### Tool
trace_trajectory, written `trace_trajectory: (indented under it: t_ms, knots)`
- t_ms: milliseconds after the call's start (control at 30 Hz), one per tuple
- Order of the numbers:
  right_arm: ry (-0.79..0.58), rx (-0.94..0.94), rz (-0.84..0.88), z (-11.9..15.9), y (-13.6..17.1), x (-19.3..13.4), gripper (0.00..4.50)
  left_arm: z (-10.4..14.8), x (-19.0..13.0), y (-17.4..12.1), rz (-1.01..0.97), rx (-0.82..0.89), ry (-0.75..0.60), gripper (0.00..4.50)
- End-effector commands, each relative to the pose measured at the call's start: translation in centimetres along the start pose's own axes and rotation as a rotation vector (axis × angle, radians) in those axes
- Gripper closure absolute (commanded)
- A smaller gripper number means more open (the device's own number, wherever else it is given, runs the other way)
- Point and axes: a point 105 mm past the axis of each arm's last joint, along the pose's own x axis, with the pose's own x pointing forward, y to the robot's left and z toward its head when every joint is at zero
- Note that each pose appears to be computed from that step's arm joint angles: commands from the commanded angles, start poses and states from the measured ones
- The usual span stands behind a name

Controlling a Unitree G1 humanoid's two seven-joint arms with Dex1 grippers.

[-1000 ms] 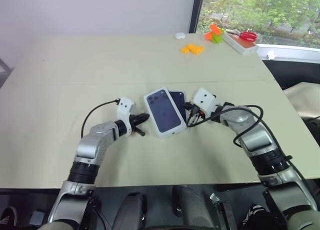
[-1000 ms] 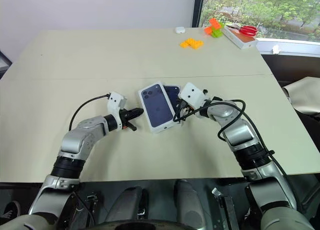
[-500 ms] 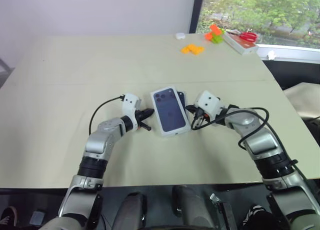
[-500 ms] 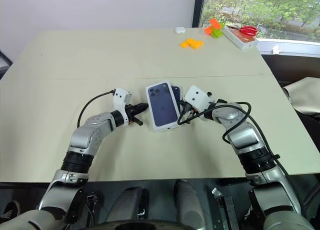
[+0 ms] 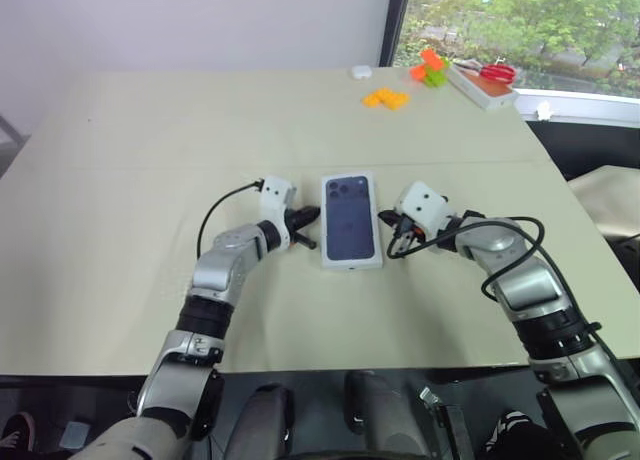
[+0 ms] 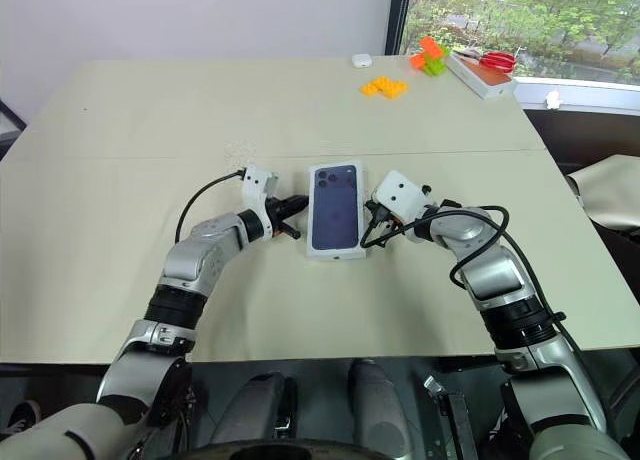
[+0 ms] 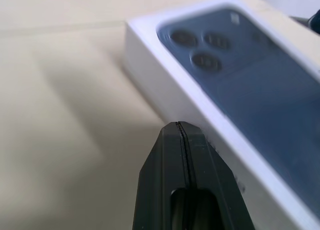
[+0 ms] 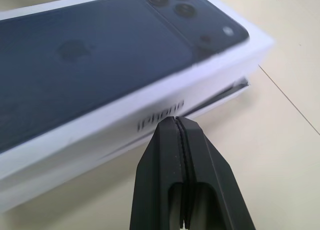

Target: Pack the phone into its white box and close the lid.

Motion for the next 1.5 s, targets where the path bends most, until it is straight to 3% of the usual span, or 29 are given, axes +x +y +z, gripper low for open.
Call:
trace_trajectory:
  t_ms: [33, 1000, 1333, 1500]
  knots:
    - [-0.035, -0.013, -0.046, 1.0, -1.1, -0.4, 4.47, 1.5, 0.3, 0.0, -0.003, 0.025, -0.050, 4.50]
    - [-0.075, -0.018, -0.071, 2.3, -1.0, 1.8, 4.47, 3.4, 2.0, -0.5, -0.003, 0.011, -0.093, 4.50]
    - [-0.067, -0.018, -0.069, 2.0, -0.7, 2.2, 4.47, 2.5, 1.7, 0.3, 0.027, 0.013, -0.070, 4.50]
    - [-0.061, -0.038, -0.122, 2.1, -2.3, 1.3, 4.47, 3.7, 1.1, 0.7, 0.042, 0.019, -0.097, 4.50]
